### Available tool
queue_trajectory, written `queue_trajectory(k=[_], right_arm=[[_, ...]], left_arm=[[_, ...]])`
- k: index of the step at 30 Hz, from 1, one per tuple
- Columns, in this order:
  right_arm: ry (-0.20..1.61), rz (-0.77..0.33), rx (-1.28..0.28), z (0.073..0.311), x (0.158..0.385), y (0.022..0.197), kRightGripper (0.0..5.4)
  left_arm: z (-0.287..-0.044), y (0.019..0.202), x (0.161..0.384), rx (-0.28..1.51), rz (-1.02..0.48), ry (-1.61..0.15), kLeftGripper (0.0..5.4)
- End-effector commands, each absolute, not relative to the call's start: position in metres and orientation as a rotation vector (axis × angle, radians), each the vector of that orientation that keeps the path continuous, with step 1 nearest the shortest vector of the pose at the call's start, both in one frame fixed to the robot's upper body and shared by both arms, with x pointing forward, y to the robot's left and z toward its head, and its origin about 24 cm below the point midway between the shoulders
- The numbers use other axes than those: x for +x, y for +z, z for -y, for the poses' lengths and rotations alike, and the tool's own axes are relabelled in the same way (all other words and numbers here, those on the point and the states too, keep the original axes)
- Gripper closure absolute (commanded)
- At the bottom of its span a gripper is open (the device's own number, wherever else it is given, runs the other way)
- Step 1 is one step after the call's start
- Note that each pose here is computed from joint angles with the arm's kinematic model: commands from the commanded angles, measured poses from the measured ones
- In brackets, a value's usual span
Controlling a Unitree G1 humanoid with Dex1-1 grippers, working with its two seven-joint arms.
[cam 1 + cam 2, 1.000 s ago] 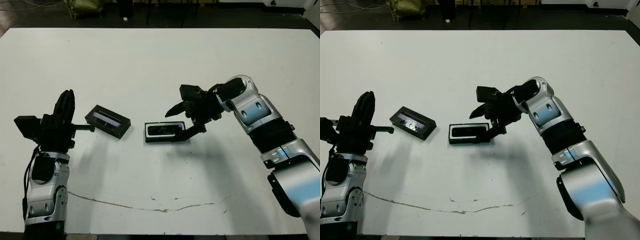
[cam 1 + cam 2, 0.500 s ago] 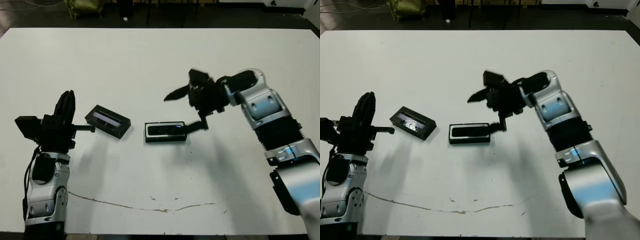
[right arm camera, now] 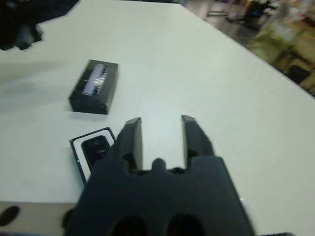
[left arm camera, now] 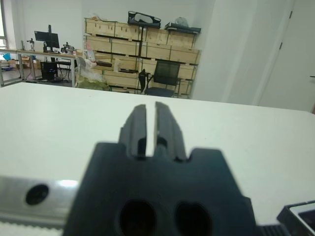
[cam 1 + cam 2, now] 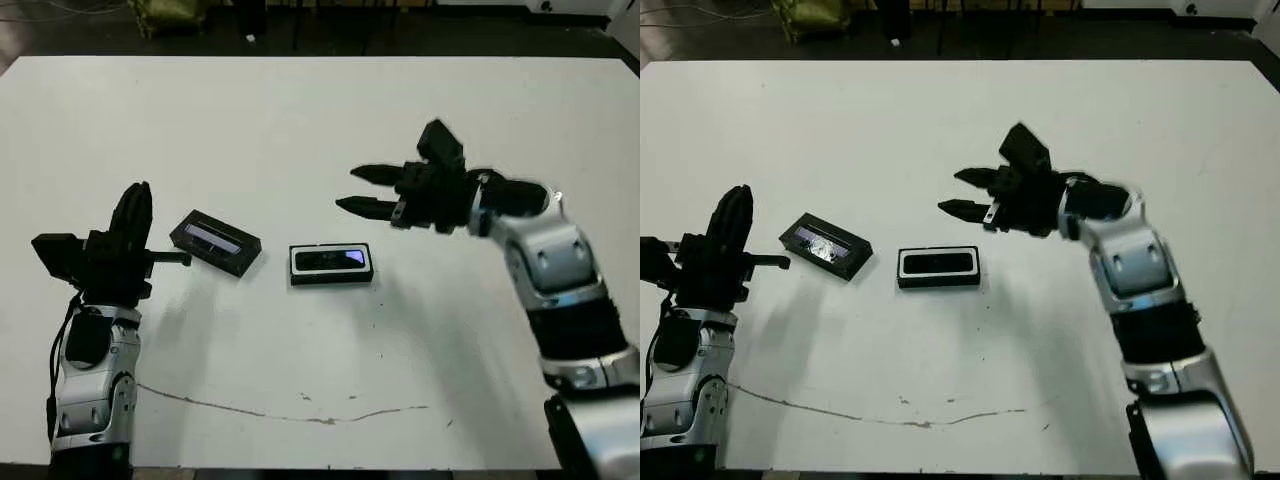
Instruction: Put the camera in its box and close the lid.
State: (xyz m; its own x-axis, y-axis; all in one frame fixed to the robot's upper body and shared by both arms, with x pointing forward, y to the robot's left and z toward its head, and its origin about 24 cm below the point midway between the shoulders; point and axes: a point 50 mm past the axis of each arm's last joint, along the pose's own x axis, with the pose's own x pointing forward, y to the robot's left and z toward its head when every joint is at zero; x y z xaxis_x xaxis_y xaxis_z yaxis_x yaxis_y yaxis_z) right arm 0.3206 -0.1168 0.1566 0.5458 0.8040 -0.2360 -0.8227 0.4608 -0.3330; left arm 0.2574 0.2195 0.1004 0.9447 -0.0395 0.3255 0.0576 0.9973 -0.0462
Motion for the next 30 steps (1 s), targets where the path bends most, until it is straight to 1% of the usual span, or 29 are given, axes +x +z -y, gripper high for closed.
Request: queue_trajectory(k=[1, 2, 3, 7, 12, 22, 28, 30], right_arm=[[0.986, -0.019, -0.463, 0.113, 0.313, 0.141, 5.02], [0.980, -0.010, -0.475, 0.111, 0.311, 0.140, 5.31], [0.974, -0.002, -0.487, 0.109, 0.309, 0.138, 5.37], [0.954, 0.027, -0.529, 0.102, 0.302, 0.132, 5.37], [0.950, 0.003, -0.568, 0.099, 0.298, 0.126, 5.37], [0.964, -0.066, -0.635, 0.104, 0.296, 0.108, 5.37], [0.968, -0.130, -0.641, 0.109, 0.295, 0.095, 5.37], [0.960, -0.171, -0.654, 0.111, 0.294, 0.093, 5.37]], left_arm=[[-0.221, 0.092, 0.255, -0.058, 0.290, -0.040, 5.40], [-0.221, 0.092, 0.255, -0.060, 0.292, -0.042, 5.40], [-0.221, 0.092, 0.255, -0.063, 0.293, -0.043, 5.40], [-0.221, 0.093, 0.255, -0.063, 0.293, -0.043, 5.40], [-0.220, 0.093, 0.255, -0.066, 0.293, -0.039, 5.40], [-0.221, 0.093, 0.255, -0.047, 0.303, -0.045, 5.40], [-0.221, 0.094, 0.255, -0.071, 0.291, -0.044, 5.40], [-0.221, 0.094, 0.255, -0.066, 0.292, -0.042, 5.40]])
